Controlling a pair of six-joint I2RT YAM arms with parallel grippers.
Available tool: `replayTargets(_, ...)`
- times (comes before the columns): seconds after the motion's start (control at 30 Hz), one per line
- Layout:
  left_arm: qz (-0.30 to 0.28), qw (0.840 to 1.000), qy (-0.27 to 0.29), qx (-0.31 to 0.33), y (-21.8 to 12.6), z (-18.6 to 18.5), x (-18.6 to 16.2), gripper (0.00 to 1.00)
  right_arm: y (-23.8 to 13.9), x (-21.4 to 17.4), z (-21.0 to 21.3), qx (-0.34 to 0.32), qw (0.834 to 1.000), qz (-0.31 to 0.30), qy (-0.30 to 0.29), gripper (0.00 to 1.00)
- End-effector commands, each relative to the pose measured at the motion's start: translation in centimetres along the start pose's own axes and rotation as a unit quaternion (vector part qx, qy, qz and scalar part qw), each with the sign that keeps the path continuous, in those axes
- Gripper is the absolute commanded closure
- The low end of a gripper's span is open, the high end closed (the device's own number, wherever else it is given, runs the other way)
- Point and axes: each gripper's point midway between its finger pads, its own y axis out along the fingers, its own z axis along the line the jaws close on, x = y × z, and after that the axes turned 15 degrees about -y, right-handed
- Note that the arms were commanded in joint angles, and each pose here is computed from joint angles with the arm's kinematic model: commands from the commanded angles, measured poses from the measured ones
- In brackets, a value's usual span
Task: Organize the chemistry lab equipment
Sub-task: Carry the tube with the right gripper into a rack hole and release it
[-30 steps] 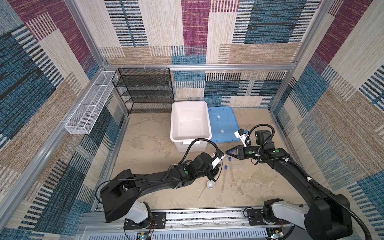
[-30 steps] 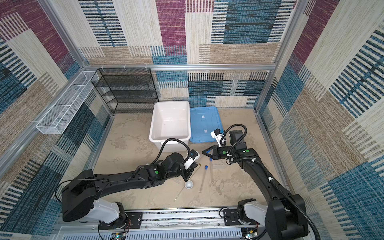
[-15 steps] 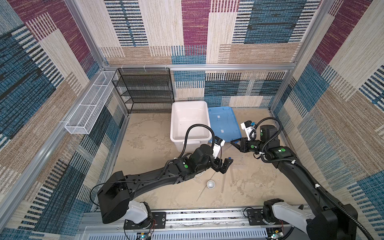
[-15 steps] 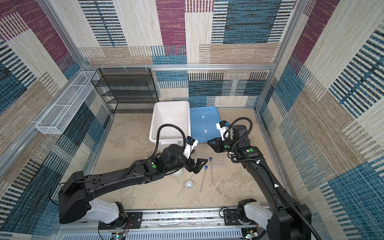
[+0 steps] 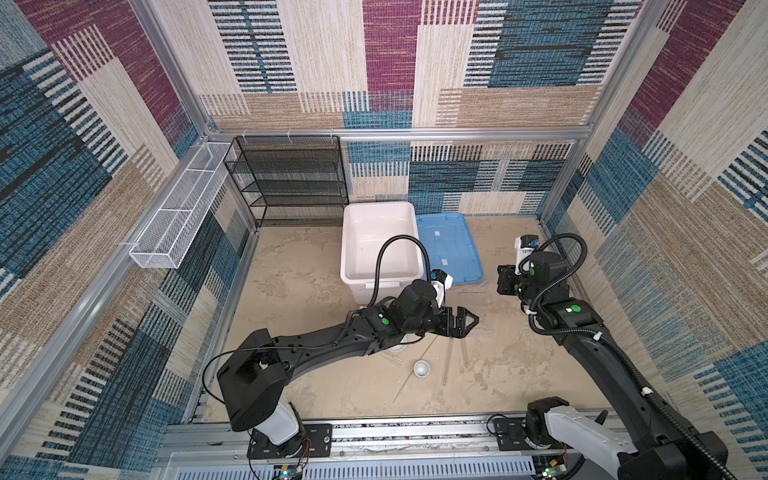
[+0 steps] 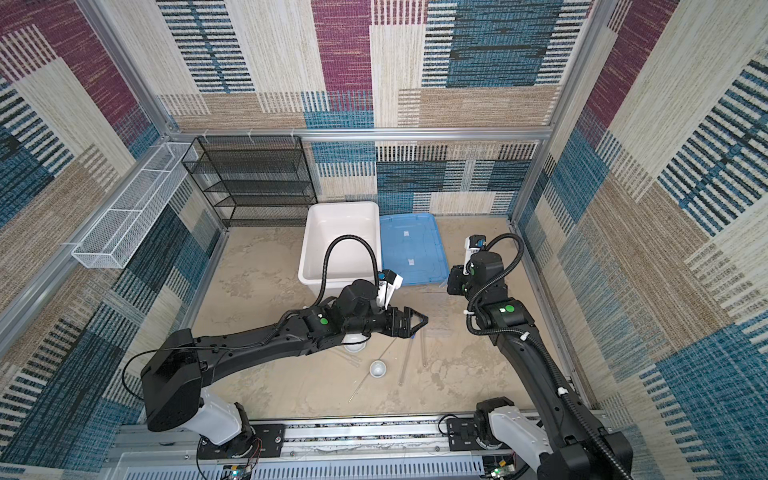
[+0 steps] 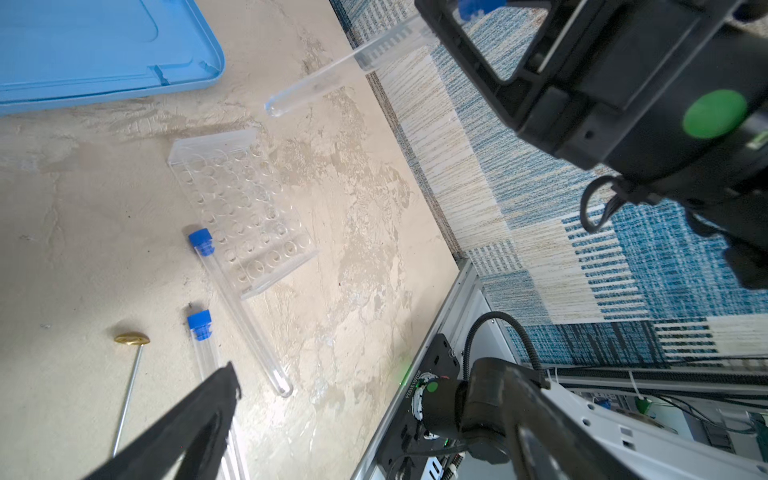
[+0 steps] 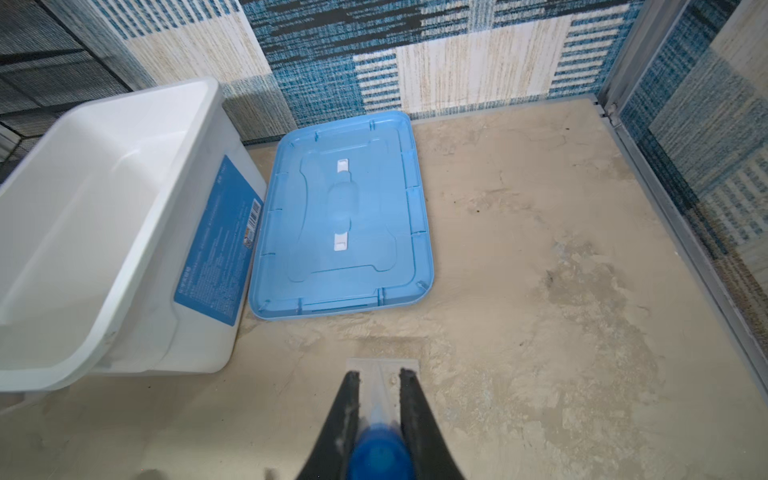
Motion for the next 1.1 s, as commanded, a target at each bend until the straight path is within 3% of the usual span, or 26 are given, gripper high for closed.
replayTargets(0.0,0.008,1.000,-0.020,0.005,0.3,0.2,-0.3,0.00,0.9,0.0,-0.9,-0.029,1.000,-0.005,-0.003,0.83)
replayTargets(0.57,0.018,0.999,-0.014,0.034,1.3,2.0,-0.9,0.00,3.8,-4.0,-0.6,-0.028,0.998,0.054,-0.012,0.83)
replayTargets(0.8,0.016,0.999,-0.015,0.036,1.4,2.2,-0.8,0.00,4.4,-4.5,-1.1,-0.044,0.997,0.064,-0.017,0.84)
replayTargets(1.07,0.012,0.999,-0.016,0.040,1.5,2.6,-0.8,0.00,6.0,-4.4,0.1,-0.016,0.998,0.057,-0.026,0.84)
